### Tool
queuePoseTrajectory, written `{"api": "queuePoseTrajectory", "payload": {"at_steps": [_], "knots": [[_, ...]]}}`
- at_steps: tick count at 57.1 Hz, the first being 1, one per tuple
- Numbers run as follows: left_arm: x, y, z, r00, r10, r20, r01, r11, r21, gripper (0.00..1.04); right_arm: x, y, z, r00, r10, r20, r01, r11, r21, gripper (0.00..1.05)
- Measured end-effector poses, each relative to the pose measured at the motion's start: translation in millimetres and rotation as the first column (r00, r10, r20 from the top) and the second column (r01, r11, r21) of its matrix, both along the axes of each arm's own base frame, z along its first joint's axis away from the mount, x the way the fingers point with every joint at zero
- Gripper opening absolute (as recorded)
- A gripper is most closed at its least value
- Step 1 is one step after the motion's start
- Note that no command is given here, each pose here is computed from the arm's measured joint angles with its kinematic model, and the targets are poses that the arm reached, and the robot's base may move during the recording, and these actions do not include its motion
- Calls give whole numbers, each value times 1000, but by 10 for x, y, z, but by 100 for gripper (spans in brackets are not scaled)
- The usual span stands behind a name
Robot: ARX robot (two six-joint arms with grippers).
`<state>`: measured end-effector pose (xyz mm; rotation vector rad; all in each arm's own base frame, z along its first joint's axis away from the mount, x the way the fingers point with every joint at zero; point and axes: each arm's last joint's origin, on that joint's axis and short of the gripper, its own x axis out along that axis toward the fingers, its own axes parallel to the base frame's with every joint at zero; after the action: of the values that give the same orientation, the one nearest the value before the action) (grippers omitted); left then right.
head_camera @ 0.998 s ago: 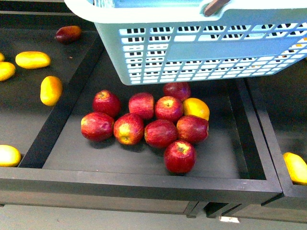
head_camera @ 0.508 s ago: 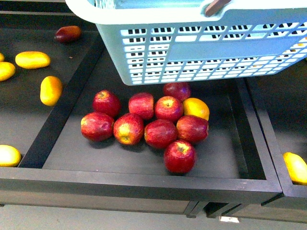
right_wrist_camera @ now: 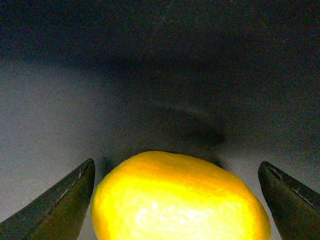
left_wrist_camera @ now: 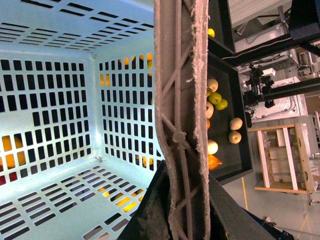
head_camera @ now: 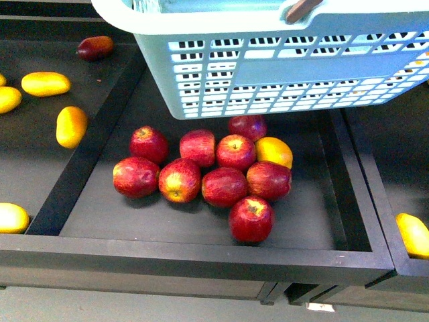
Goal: Pick lemon and mango into basket
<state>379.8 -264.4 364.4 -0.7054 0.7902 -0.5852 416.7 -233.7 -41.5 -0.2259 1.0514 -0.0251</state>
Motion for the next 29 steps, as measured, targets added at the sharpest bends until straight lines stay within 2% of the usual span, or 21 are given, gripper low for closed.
{"api": "queuePoseTrajectory", "payload": {"at_steps": [29], "knots": [[0, 0, 0, 1000, 0, 0, 0, 1000, 0, 8, -36, -77, 8, 981, 182, -64, -187, 978, -88, 96]]}}
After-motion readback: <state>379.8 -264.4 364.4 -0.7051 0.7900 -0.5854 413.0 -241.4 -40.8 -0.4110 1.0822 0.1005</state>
